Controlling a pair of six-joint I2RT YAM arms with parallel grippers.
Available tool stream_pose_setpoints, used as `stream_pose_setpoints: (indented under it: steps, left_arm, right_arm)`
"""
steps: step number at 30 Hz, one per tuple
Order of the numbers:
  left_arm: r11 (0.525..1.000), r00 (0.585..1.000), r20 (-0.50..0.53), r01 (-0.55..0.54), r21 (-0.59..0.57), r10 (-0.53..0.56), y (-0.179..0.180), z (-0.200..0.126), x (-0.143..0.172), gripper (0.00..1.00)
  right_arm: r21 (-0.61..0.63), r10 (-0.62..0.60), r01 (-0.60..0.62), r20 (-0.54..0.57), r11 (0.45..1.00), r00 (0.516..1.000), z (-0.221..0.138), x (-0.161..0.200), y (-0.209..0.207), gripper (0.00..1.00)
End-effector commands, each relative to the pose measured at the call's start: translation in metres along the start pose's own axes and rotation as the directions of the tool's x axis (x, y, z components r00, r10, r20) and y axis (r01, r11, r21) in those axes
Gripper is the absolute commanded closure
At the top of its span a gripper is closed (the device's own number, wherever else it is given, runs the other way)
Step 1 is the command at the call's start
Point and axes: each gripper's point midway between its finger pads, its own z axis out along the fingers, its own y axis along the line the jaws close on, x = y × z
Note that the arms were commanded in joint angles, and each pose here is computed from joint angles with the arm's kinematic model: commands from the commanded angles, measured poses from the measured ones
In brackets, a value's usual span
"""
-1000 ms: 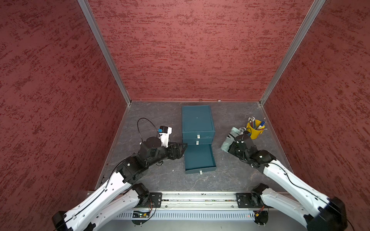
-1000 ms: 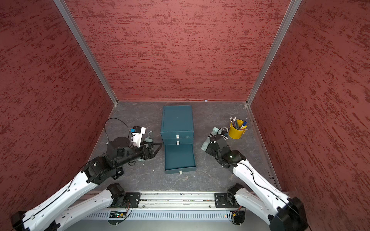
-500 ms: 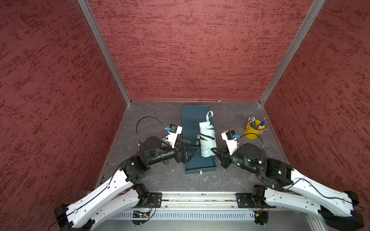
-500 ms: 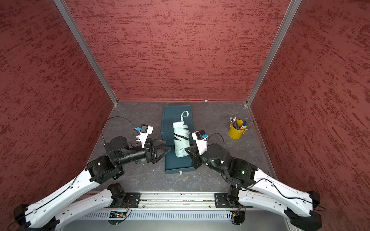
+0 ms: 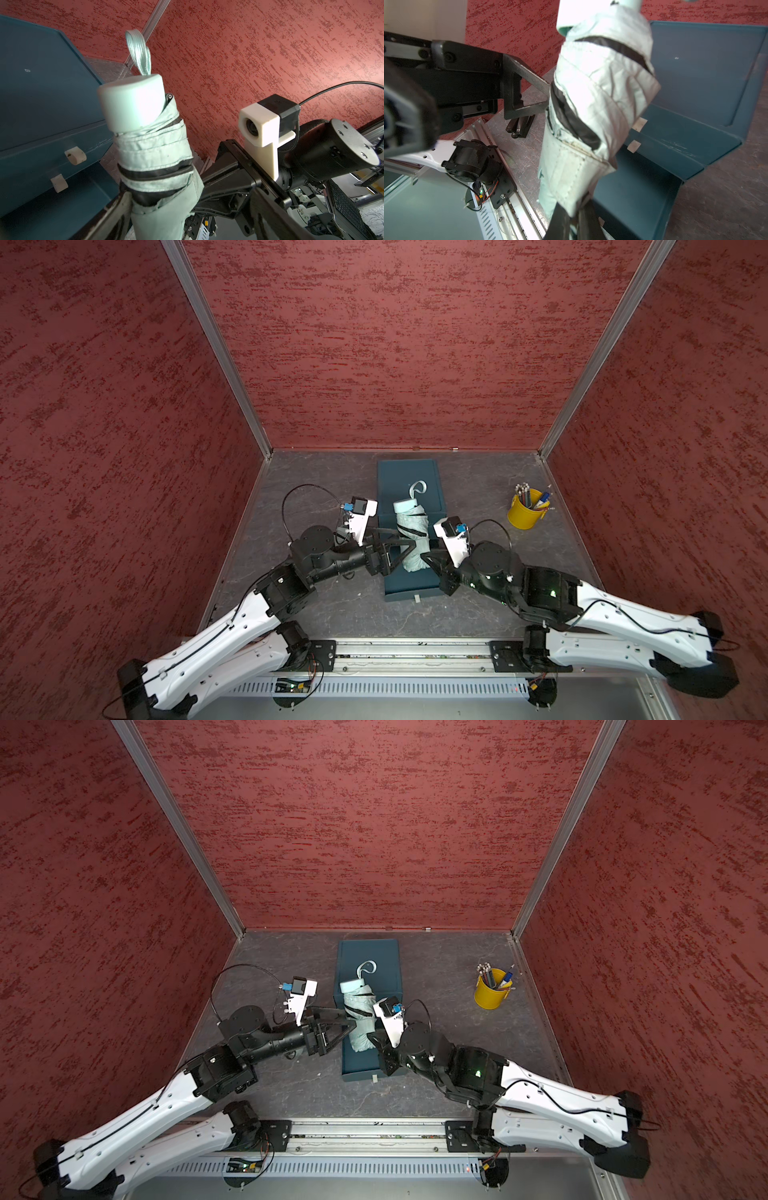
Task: Place the umbrella in the drawer by color
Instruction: Pick up the umbrella from the center of the board.
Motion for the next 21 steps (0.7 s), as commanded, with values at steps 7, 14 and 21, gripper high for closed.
stream_pose_setpoints:
  steps: [7,14,21]
  left_arm:
    - [0.999,0.999,0.034,0.013,-0.051,-0.012,0.013,-0.005,0.001,0.11]
    - [0.998,0.997,0.046,0.055,0.02,-0.056,0.006,-0.008,0.001,0.32]
    - [0.982,0.98,0.104,0.156,0.107,-0.167,0.0,-0.005,-0.006,0.62]
  right_arm:
    - [-0.21,0.021,0.015,0.166,0.978,0.986,-0.02,-0.052,0.053,1.0]
    - [-0.226,0.042,-0.005,0.158,0.974,0.987,-0.014,-0.049,0.057,1.0]
    - [-0.171,0.153,-0.121,0.188,0.978,0.97,-0.005,-0.053,0.044,0.8]
